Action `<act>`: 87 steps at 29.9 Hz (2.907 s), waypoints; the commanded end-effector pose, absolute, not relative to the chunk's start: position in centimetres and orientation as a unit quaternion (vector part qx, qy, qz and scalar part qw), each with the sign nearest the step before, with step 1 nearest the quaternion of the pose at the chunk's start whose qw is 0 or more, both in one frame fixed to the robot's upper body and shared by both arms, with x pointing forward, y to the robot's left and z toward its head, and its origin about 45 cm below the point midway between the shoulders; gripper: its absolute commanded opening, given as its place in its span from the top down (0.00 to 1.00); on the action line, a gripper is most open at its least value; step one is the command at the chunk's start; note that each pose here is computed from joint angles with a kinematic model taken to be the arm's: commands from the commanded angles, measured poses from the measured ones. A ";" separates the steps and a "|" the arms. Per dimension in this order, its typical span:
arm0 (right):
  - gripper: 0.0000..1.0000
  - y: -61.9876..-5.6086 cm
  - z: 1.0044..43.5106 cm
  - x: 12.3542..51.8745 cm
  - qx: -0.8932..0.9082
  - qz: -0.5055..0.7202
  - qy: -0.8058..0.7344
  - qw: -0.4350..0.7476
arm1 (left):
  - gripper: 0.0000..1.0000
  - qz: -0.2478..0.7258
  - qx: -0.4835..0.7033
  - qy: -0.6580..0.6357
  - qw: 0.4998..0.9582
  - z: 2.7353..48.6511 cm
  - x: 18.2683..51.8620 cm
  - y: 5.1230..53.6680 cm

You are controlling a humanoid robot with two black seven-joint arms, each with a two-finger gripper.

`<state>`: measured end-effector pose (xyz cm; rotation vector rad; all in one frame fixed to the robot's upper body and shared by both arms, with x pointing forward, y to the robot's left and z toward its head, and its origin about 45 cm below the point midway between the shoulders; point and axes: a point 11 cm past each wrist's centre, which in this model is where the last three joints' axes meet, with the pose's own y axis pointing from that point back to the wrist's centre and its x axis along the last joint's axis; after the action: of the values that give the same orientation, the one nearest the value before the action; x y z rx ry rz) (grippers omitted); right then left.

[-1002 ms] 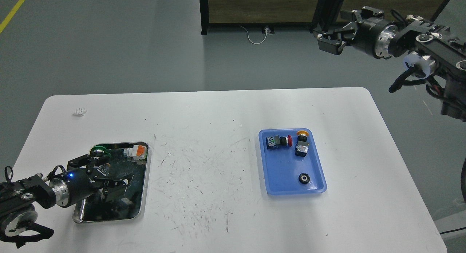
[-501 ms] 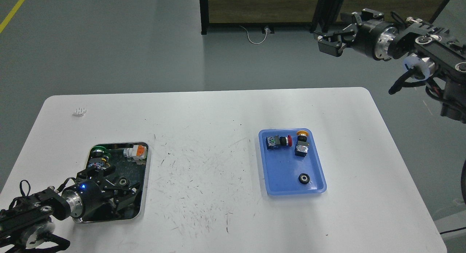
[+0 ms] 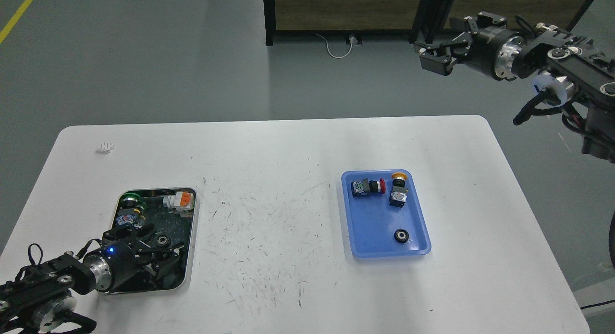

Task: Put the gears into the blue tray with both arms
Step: 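Reach the left gripper into the metal tray and grasp another black gear, then carry the second gear with the left gripper toward the blue tray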

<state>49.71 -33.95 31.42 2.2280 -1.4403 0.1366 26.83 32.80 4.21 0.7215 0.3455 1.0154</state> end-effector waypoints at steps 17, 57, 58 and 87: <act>0.05 -34.0 31.6 49.7 0.814 0.051 -0.527 0.239 | 0.50 0.474 0.343 0.170 0.793 3.9 26.0 33.7; 0.03 -35.5 30.4 49.4 0.803 0.043 -0.537 0.256 | 0.72 0.315 0.319 0.094 0.889 13.5 30.1 23.9; 0.03 -35.6 30.2 49.3 0.803 0.042 -0.537 0.257 | 0.72 0.302 0.319 0.090 0.894 13.3 30.2 22.9; 0.03 -38.1 29.5 48.8 0.786 0.036 -0.554 0.272 | 0.68 0.189 0.365 0.062 0.910 5.6 28.7 5.1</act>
<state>48.82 -38.10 29.64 2.1154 -1.4939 0.0988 28.25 4.44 6.06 0.7342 0.1283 0.3690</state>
